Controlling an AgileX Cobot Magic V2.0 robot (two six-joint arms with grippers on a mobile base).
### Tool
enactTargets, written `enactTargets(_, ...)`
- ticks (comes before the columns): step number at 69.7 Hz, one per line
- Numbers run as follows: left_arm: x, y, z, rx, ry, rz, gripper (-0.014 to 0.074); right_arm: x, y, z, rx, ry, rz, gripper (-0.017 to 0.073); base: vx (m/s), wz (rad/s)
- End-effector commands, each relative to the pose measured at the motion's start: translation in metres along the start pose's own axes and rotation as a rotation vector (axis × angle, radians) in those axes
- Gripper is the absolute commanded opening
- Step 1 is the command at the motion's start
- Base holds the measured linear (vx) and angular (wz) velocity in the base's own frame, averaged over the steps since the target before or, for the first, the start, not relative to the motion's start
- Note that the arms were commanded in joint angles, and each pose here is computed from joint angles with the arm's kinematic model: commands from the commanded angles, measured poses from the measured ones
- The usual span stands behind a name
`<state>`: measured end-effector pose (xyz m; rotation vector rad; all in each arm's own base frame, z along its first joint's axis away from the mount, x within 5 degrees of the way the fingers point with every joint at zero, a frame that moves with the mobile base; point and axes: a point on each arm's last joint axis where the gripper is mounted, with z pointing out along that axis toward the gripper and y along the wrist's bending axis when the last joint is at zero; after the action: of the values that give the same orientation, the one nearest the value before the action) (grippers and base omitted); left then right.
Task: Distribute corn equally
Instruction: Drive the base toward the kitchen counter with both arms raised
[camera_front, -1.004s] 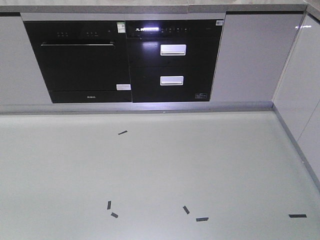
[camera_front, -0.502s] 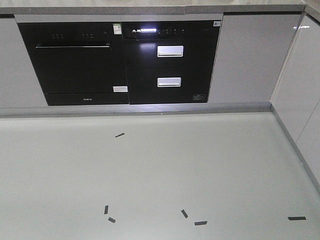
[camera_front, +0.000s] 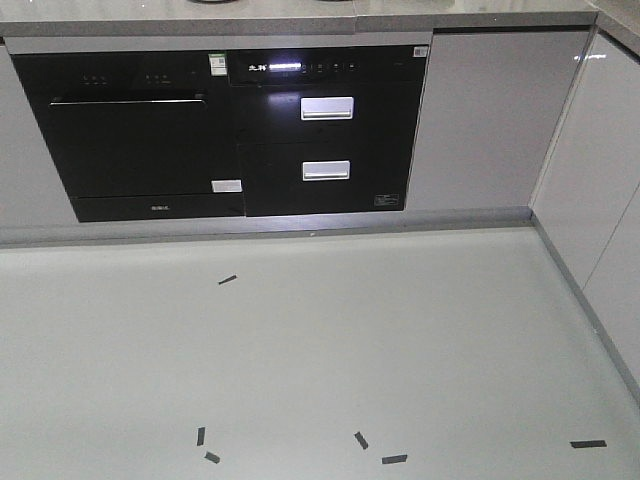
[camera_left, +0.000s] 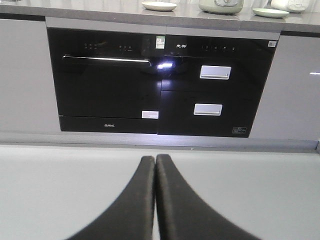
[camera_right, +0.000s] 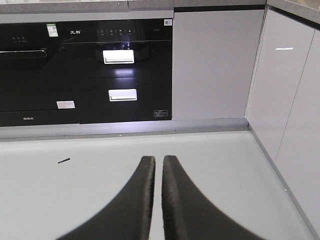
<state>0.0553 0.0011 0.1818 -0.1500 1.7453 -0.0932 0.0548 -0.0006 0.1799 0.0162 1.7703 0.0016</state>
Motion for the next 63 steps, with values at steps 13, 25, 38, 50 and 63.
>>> enactTargets(13, -0.0075, -0.0015, -0.0014, 0.021, -0.090, -0.007, -0.0009, -0.0049, -0.0003, -0.0003, 0.006, -0.074, -0.008, -0.0011, 0.10, -0.05)
enactTargets(25, -0.0075, -0.0015, -0.0014, 0.021, -0.090, -0.007, -0.0009, -0.0049, -0.0003, -0.0003, 0.006, -0.074, -0.008, -0.0011, 0.10, -0.05)
enactTargets(38, -0.0075, -0.0015, -0.0014, 0.021, -0.090, -0.007, -0.0009, -0.0049, -0.0003, -0.0003, 0.006, -0.074, -0.008, -0.0011, 0.10, -0.03)
enactTargets(50, -0.0075, -0.0015, -0.0014, 0.021, -0.090, -0.007, -0.0009, -0.0049, -0.0003, -0.0003, 0.006, -0.074, -0.008, -0.0011, 0.10, -0.02)
enactTargets(63, -0.0075, -0.0015, -0.0014, 0.021, -0.090, -0.007, -0.0009, -0.0049, -0.0003, -0.0003, 0.006, -0.074, -0.008, -0.0011, 0.10, -0.02)
